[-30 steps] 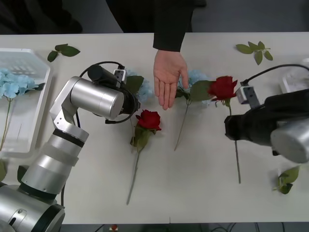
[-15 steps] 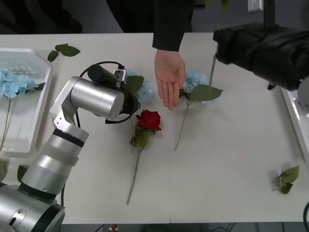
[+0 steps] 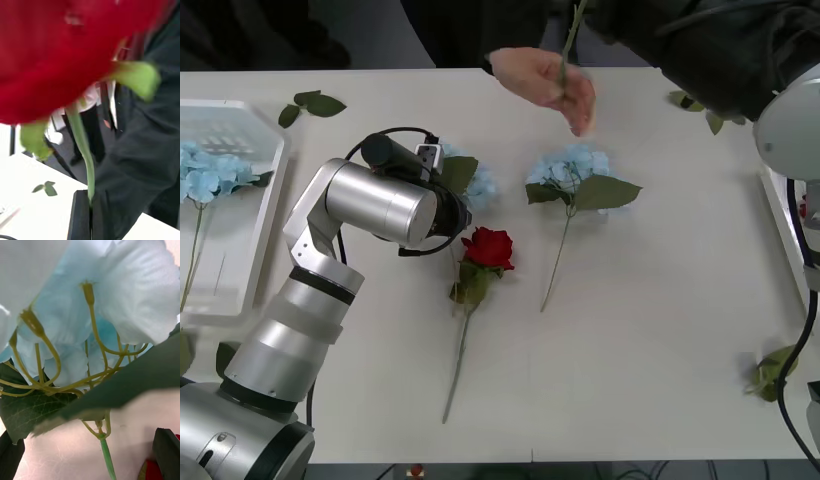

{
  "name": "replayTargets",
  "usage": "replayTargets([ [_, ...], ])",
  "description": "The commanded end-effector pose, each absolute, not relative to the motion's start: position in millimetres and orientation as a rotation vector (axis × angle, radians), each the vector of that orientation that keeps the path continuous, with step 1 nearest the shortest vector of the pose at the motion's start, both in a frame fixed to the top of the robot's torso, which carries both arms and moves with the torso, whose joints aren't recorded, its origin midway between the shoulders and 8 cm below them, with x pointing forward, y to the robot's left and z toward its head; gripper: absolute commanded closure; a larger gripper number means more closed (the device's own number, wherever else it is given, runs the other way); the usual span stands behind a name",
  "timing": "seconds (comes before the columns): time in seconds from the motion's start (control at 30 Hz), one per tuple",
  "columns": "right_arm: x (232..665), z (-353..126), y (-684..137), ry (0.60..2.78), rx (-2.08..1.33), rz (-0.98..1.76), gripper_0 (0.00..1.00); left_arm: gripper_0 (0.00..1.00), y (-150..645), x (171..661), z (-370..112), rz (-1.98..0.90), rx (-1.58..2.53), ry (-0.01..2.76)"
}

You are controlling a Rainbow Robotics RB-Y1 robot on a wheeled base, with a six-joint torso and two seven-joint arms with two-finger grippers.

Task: Place the red flowers into the right box and the blue flowers into the left box. If a person shows an open palm, hand one flower to the person first, then continue sorting.

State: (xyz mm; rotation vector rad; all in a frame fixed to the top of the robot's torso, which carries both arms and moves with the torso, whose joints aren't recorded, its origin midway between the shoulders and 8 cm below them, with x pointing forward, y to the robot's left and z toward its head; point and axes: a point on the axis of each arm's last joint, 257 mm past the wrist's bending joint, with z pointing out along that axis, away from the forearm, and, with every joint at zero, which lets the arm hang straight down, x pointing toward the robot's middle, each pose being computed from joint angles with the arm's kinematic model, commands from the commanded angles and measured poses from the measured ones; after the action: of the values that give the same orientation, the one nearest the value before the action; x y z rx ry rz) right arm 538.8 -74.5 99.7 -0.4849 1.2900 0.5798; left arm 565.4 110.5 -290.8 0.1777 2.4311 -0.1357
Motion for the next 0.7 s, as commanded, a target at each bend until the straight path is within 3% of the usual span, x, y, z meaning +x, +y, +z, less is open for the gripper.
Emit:
replayTargets([
  [0.03, 529.6, 118.2, -78.8, 1.237, -0.505, 0.571, 1.0, 0.0, 112.1, 578.6, -265.9, -0.138, 0.175, 2.382],
  [0.47, 529.6, 118.2, -78.8, 1.237, -0.505, 0.571, 1.0, 0.0, 113.3, 578.8, -265.8, -0.14, 0.174, 2.382],
  [0.53, 529.6, 118.2, -78.8, 1.237, -0.505, 0.571, 0.6, 0.0, 113.3, 578.8, -265.8, -0.14, 0.172, 2.383],
  [0.57, 529.6, 118.2, -78.8, 1.237, -0.505, 0.571, 0.18, 0.0, 114.4, 579.4, -265.5, -0.136, 0.174, 2.381],
  [0.6, 529.6, 118.2, -78.8, 1.237, -0.505, 0.571, 0.02, 0.0, 113.3, 578.8, -265.8, -0.14, 0.172, 2.383],
  [0.7, 529.6, 118.2, -78.8, 1.237, -0.505, 0.571, 0.0, 0.0, 114.2, 579.0, -265.8, -0.138, 0.173, 2.382],
])
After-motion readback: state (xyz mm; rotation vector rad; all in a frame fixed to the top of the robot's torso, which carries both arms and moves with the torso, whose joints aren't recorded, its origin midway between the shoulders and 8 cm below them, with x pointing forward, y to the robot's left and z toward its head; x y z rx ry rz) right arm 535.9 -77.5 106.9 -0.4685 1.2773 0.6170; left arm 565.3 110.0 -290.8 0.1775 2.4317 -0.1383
